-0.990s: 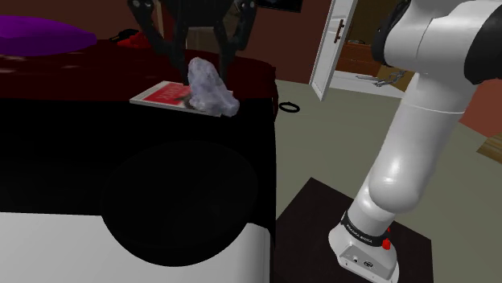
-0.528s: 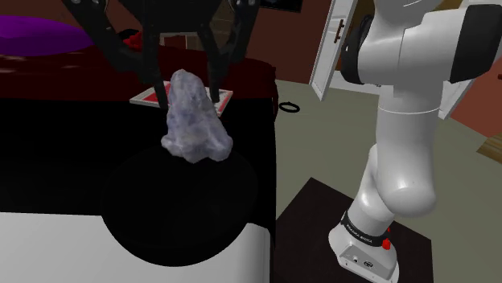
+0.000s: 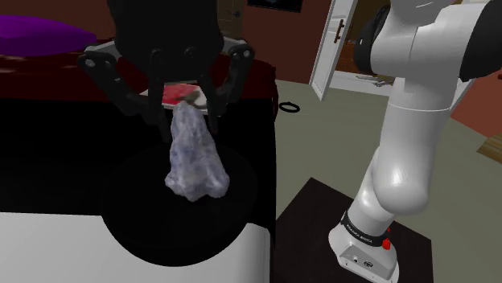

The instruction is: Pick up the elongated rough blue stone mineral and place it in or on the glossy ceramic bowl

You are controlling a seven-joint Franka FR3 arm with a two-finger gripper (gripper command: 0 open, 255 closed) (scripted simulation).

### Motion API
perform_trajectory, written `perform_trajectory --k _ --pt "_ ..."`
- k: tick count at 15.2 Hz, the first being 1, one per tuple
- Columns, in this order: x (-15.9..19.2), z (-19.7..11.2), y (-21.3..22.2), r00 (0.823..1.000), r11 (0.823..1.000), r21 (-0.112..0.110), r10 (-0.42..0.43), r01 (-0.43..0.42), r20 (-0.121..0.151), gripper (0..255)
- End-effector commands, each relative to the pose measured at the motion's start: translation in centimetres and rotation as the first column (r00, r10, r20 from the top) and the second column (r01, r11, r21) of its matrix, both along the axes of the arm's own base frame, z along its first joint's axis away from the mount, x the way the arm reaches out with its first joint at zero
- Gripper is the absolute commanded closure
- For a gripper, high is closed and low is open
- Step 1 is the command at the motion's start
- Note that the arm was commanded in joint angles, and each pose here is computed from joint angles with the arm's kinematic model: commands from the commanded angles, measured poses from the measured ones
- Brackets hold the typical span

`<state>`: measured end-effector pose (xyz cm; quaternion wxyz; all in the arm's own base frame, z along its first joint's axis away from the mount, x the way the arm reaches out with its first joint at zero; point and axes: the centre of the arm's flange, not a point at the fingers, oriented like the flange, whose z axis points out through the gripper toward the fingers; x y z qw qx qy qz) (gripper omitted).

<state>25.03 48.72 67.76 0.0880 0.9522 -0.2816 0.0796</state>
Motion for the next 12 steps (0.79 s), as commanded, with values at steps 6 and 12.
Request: perform_trajectory --k 6,12 --pt "0.0 -3.4 0.1 1.0 1.0 0.001 -0.001 0.001 -0.001 255" --pt "0.0 -3.4 0.1 1.0 1.0 0.001 -0.001 0.001 -0.001 255"
